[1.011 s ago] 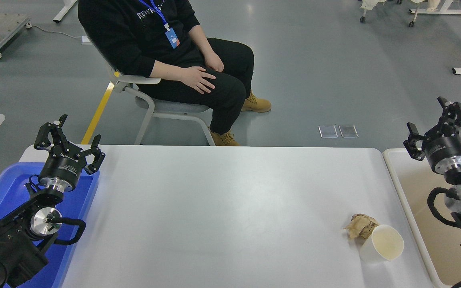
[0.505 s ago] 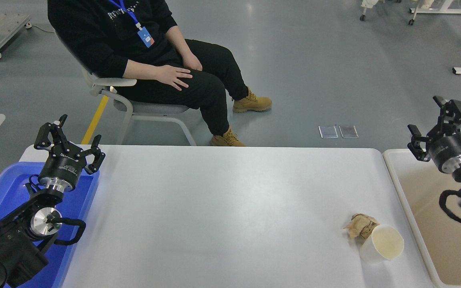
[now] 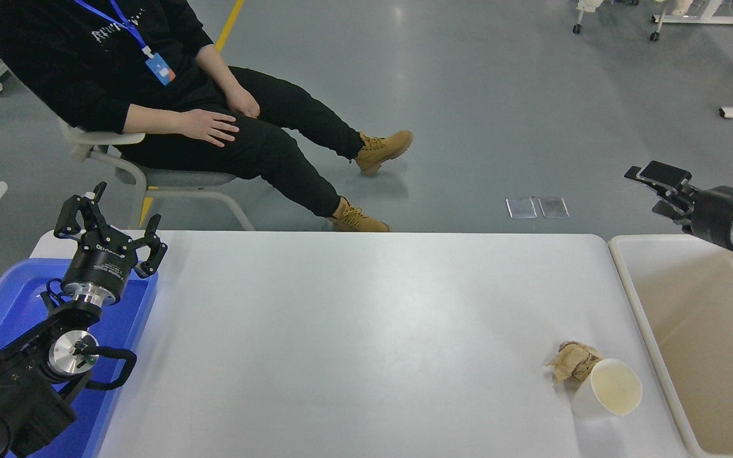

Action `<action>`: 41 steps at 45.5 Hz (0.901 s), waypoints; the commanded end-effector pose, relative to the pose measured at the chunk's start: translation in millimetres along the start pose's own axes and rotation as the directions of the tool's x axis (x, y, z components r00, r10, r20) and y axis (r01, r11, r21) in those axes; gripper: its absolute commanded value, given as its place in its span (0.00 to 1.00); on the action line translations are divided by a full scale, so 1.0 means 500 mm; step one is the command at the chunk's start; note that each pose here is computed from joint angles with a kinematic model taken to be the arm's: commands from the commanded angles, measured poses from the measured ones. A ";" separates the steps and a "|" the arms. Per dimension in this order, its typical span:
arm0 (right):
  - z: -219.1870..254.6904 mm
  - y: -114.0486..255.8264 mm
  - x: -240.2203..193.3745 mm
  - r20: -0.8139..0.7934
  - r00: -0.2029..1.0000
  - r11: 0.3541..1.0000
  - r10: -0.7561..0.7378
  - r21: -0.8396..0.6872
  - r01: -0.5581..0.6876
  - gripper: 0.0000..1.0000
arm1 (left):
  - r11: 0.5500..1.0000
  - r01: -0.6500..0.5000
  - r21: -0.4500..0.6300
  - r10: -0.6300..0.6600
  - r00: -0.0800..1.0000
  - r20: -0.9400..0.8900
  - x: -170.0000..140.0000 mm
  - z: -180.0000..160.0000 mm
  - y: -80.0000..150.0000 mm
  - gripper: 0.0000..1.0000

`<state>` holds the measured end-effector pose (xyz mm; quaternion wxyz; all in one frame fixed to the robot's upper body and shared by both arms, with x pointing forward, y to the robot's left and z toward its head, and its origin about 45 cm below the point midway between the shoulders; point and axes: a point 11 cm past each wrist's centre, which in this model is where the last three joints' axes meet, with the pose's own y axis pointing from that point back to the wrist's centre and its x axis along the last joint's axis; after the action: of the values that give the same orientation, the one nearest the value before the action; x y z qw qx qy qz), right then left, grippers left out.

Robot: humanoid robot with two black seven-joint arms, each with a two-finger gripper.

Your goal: Clean the table surface

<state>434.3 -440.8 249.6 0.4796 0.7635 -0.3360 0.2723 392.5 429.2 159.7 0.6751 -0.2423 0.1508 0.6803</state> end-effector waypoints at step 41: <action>0.025 0.145 -0.276 -0.398 0.784 0.843 -0.477 0.045 0.536 0.98 | 1.000 0.000 0.000 0.000 1.000 0.000 0.000 0.000 0.000 1.00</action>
<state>311.6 -436.9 198.8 0.5334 0.7893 -0.0108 0.3040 392.5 429.3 159.8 0.6750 -0.2423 0.1508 0.6803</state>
